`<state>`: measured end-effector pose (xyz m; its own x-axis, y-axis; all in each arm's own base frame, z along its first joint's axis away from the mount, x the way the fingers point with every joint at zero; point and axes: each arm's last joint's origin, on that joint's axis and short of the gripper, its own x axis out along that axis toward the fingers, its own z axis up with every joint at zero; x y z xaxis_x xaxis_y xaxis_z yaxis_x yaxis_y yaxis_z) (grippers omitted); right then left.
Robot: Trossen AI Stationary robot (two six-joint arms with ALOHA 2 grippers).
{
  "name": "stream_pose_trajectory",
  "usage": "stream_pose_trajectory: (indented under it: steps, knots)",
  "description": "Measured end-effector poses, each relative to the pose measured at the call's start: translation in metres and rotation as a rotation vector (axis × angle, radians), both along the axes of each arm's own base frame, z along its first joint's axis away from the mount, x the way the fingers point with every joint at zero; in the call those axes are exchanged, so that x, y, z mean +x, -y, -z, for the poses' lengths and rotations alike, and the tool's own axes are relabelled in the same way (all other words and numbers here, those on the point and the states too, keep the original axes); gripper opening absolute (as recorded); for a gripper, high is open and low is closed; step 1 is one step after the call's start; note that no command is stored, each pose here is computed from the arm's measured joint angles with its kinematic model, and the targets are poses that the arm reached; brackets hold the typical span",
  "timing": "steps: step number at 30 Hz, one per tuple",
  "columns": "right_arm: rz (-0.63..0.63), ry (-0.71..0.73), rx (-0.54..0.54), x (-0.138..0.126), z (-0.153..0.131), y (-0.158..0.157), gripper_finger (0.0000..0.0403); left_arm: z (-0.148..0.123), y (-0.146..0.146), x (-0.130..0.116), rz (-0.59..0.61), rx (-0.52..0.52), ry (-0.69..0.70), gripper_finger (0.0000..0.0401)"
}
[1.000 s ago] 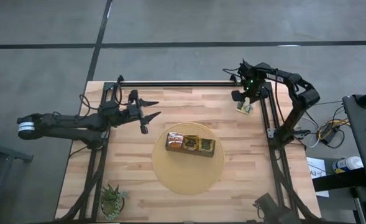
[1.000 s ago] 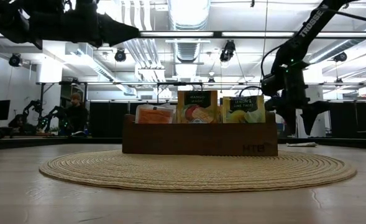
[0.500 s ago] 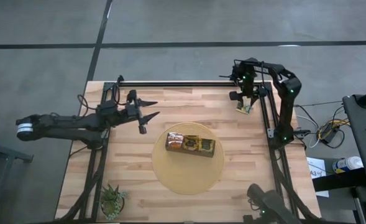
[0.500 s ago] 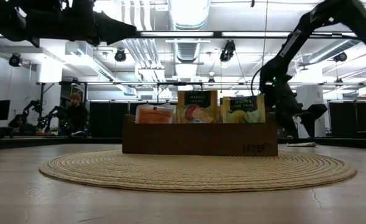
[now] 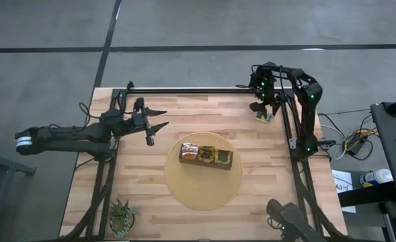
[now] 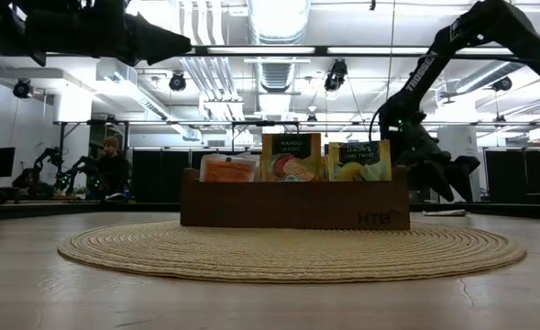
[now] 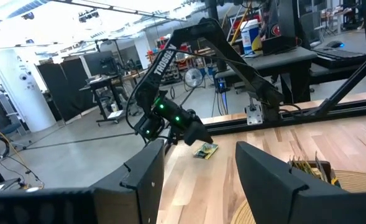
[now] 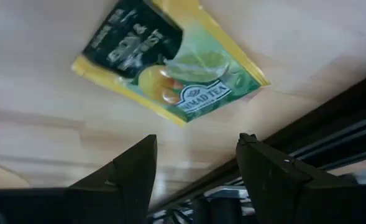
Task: Pick & Place Tea
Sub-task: Put the yellow tea bag into the right section of the wooden organizer
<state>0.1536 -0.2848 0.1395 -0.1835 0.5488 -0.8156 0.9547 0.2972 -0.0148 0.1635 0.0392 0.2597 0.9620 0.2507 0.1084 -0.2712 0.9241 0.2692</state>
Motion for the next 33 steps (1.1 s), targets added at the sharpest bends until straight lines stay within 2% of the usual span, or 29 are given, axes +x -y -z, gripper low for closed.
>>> stream_pose_trajectory:
  steps: [10, 15, 22, 27, 33]
  knots:
    - [-0.141, 0.084, -0.043, 0.012, -0.017, 0.005, 0.0215, 0.000, 0.001, -0.003, -0.001, 0.009, 0.009, 0.0192]
    - [-0.197, 0.108, -0.128, 0.020, -0.010, 0.008, 0.0215, 0.000, 0.001, -0.003, -0.001, 0.009, 0.009, 0.0192]
    - [-0.157, -0.005, -0.025, 0.007, 0.013, 0.001, 0.0215, 0.001, 0.001, -0.003, -0.001, 0.010, 0.007, 0.0192]
    - [-0.161, -0.019, -0.062, 0.015, 0.018, -0.001, 0.0215, 0.001, 0.001, -0.003, -0.002, 0.015, 0.002, 0.0192]
    - [-0.170, 0.065, -0.050, 0.028, 0.027, -0.006, 0.0214, 0.002, 0.001, -0.003, -0.002, 0.016, 0.001, 0.0192]
